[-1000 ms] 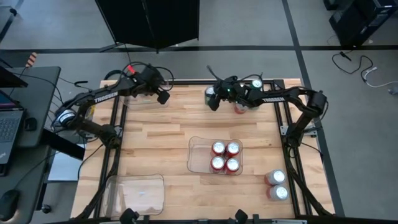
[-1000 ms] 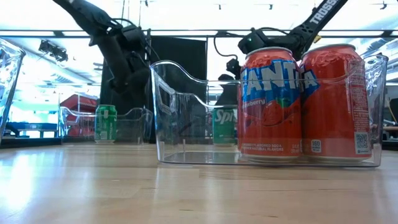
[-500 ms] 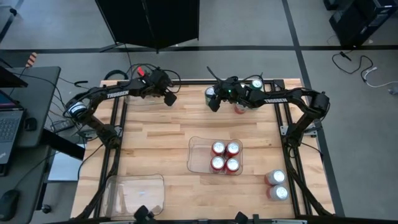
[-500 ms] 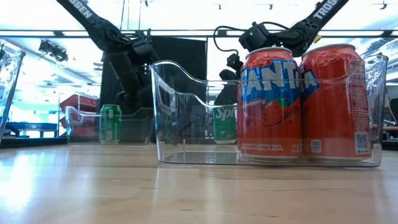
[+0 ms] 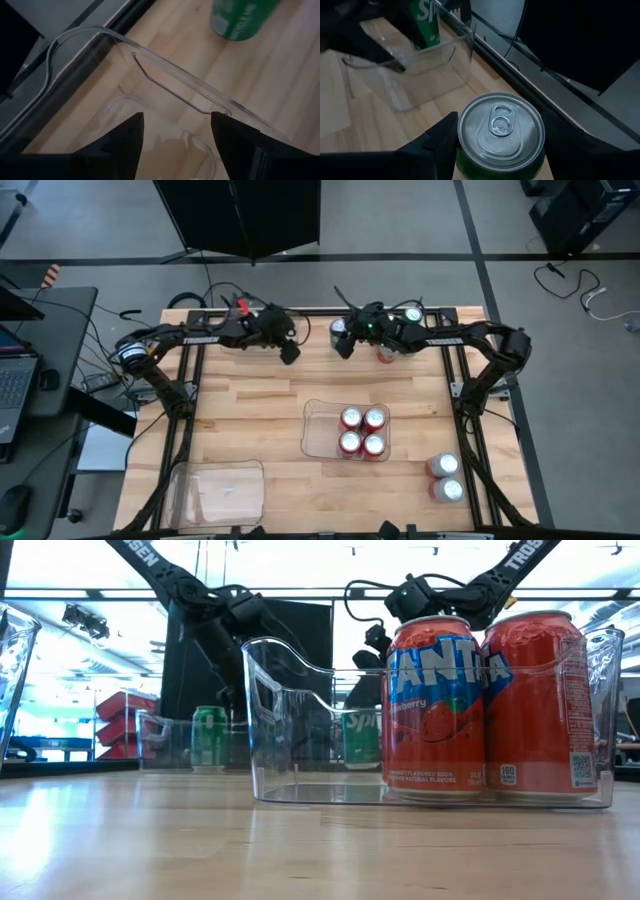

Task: Sort soda cans
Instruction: Put the sprite soda can into the top left transparent bin

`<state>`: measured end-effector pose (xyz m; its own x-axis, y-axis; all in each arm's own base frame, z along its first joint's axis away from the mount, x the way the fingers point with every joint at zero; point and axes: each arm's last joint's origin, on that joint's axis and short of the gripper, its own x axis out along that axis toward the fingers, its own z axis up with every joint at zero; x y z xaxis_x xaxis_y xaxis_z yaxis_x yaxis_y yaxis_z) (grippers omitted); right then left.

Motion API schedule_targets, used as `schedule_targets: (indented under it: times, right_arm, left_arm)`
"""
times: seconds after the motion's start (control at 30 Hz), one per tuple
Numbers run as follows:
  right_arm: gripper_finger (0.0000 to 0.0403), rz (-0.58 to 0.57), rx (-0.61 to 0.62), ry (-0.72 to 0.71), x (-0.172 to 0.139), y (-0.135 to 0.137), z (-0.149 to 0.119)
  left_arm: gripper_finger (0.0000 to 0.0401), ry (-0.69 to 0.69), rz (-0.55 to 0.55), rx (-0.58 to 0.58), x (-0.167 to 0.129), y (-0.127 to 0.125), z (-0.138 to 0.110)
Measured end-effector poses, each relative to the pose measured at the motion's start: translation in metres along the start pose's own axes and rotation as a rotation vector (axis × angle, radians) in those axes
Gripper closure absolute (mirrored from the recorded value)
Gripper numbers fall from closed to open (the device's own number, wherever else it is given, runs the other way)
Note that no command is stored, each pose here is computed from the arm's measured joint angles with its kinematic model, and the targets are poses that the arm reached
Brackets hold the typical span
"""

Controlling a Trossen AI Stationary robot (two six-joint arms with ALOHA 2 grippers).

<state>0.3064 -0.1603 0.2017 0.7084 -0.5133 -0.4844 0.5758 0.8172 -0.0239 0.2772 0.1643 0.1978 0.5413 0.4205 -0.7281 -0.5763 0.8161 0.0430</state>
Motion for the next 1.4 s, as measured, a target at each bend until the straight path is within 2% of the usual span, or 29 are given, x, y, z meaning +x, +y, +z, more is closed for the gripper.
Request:
schedule_targets:
  times: [0.23, 0.4, 0.57, 0.73, 0.9, 1.03, 1.17, 1.4]
  right_arm:
    - [0.0176, 0.003, 0.006, -0.043, -0.017, -0.001, 0.014]
    - [0.0176, 0.014, 0.017, -0.127, -0.034, 0.0, 0.029]
    - [0.0176, 0.05, 0.014, -0.171, -0.039, 0.006, 0.048]
    - [0.0176, 0.09, -0.023, -0.267, -0.04, 0.018, 0.089]
    - [0.0176, 0.16, -0.049, -0.274, -0.022, 0.028, 0.119]
    - [0.0176, 0.197, -0.083, -0.241, 0.004, 0.035, 0.13]
    - [0.0176, 0.226, -0.098, -0.191, 0.032, 0.042, 0.126]
    - [0.0176, 0.216, -0.096, -0.093, 0.074, 0.044, 0.1]
  left_arm:
    - [0.0167, -0.055, -0.044, 0.007, 0.0, -0.017, 0.005]
    - [0.0167, -0.082, -0.066, 0.021, -0.005, -0.024, 0.015]
    - [0.0167, -0.152, -0.057, 0.01, -0.032, -0.019, 0.035]
    - [0.0171, -0.184, -0.009, -0.012, -0.067, 0.002, 0.04]
    - [0.0193, -0.219, 0.056, -0.051, -0.101, 0.025, 0.037]
    - [0.0216, -0.282, 0.099, -0.068, -0.123, 0.039, 0.032]
    - [0.0232, -0.289, 0.128, -0.089, -0.131, 0.047, 0.018]
    - [0.0234, -0.287, 0.145, -0.104, -0.128, 0.051, -0.008]
